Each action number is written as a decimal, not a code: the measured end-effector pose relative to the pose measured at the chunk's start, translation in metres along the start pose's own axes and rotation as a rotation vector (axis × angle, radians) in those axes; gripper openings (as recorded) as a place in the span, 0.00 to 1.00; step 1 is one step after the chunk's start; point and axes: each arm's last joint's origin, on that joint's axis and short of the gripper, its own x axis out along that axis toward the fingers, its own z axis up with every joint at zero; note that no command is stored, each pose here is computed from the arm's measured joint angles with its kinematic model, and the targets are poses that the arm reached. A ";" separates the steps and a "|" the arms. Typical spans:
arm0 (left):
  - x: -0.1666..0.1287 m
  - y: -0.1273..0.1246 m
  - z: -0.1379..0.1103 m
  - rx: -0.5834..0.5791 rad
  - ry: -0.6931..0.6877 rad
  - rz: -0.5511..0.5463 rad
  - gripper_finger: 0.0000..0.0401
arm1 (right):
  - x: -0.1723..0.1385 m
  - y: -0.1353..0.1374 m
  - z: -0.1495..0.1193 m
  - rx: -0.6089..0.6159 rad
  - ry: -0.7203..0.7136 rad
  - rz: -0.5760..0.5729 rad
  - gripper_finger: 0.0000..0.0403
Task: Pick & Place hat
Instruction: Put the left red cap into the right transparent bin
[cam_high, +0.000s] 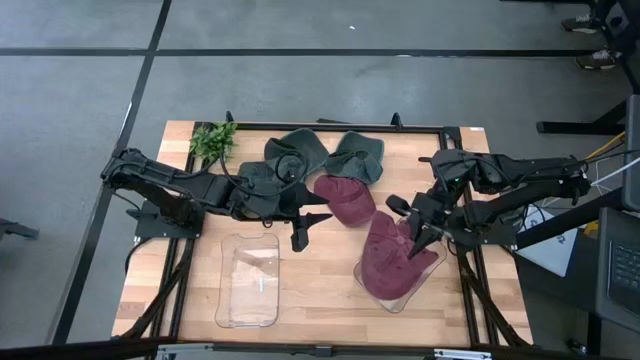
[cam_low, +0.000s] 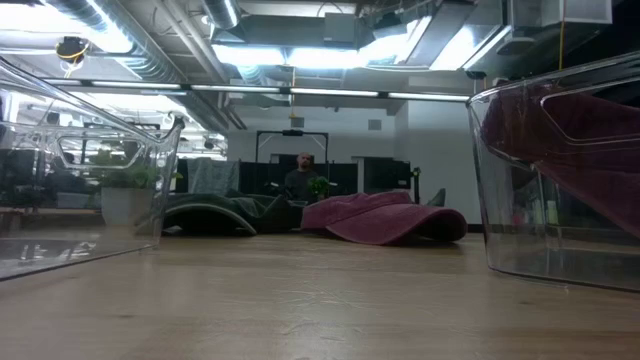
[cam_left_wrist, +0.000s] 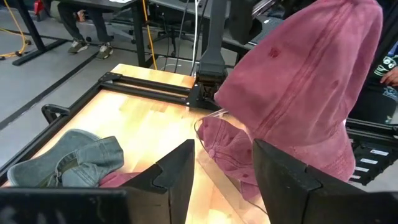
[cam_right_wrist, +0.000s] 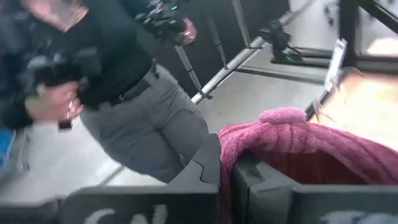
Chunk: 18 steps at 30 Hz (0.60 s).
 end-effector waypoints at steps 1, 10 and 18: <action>0.000 0.000 0.000 0.000 0.000 0.000 0.38 | 0.000 0.001 0.000 -0.039 0.002 0.020 0.01; 0.000 0.000 0.000 0.001 -0.001 0.004 0.37 | -0.001 0.004 -0.011 -0.206 0.066 0.172 0.01; 0.000 0.000 0.000 0.001 -0.003 0.014 0.36 | -0.001 0.005 -0.011 -0.207 0.065 0.211 0.01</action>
